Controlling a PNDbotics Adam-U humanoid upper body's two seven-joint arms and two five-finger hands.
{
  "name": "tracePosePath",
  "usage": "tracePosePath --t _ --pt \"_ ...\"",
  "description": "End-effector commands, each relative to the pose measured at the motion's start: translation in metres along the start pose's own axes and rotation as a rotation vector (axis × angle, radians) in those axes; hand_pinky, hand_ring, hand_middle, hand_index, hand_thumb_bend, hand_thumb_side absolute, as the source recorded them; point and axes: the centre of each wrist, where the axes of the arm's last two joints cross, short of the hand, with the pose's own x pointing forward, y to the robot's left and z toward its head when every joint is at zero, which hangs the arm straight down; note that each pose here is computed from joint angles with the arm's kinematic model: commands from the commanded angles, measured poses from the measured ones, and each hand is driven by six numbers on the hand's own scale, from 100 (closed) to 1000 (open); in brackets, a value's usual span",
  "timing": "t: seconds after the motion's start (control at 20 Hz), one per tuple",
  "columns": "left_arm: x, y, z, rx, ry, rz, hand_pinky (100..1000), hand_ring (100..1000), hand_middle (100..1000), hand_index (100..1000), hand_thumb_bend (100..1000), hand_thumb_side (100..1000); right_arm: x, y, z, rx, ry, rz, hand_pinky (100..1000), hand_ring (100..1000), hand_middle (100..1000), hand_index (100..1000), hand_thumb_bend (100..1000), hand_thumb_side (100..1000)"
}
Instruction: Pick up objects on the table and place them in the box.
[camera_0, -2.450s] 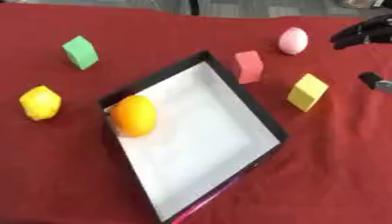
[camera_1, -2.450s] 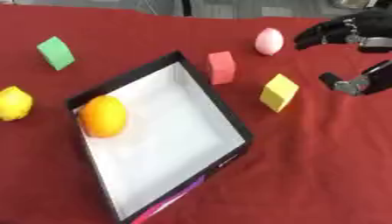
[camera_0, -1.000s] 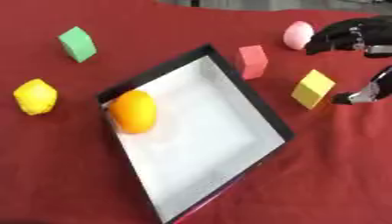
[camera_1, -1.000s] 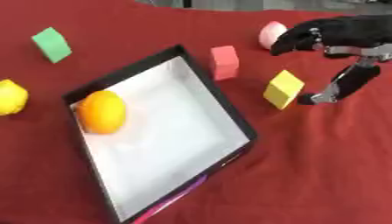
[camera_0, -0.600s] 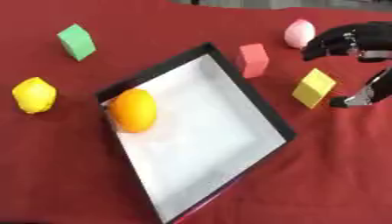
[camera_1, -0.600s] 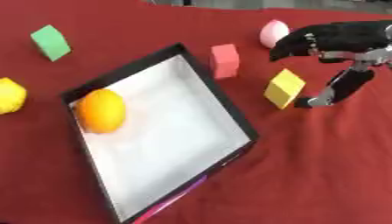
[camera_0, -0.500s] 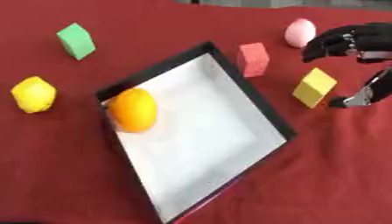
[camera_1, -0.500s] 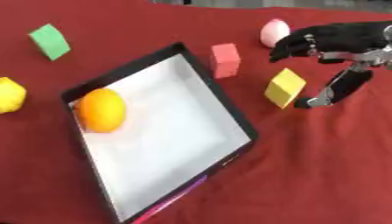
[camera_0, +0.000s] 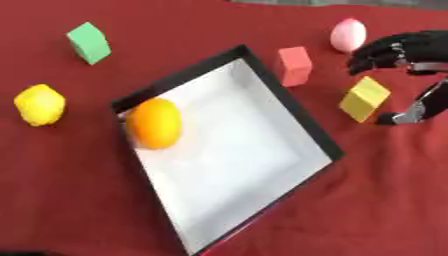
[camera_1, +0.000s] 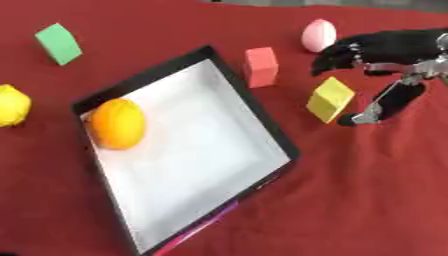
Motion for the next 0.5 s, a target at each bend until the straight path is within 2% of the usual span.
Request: tracePosePath --t 0.05,0.3,0.35,0.4,0.5 --pt "0.0117 0.0026 -0.007 -0.008 -0.043 -0.006 647 836 731 785 289 687 -0.0079 -0.0095 0.0116 0.209 -0.129 0.146 967 971 908 919 453 564" --pt "0.0121 0.0028 -0.0074 -0.007 -0.045 -0.007 648 837 732 785 287 688 -0.0098 -0.0064 0.0129 0.211 -0.113 0.15 967 972 907 915 453 576" --pt "0.0123 0.0028 -0.0075 -0.007 -0.045 -0.007 648 837 732 785 286 688 -0.0097 -0.0054 0.0136 0.211 -0.111 0.15 967 971 905 913 480 573" --pt "0.0123 0.0027 -0.0075 -0.007 -0.045 -0.007 648 837 732 785 286 688 -0.0093 -0.0045 0.0146 0.211 -0.11 0.15 966 971 905 913 453 578" --pt "0.0124 0.0026 -0.0076 -0.008 -0.045 -0.007 648 837 732 785 286 689 -0.0082 -0.003 0.0167 0.207 -0.111 0.15 966 968 898 905 454 582"
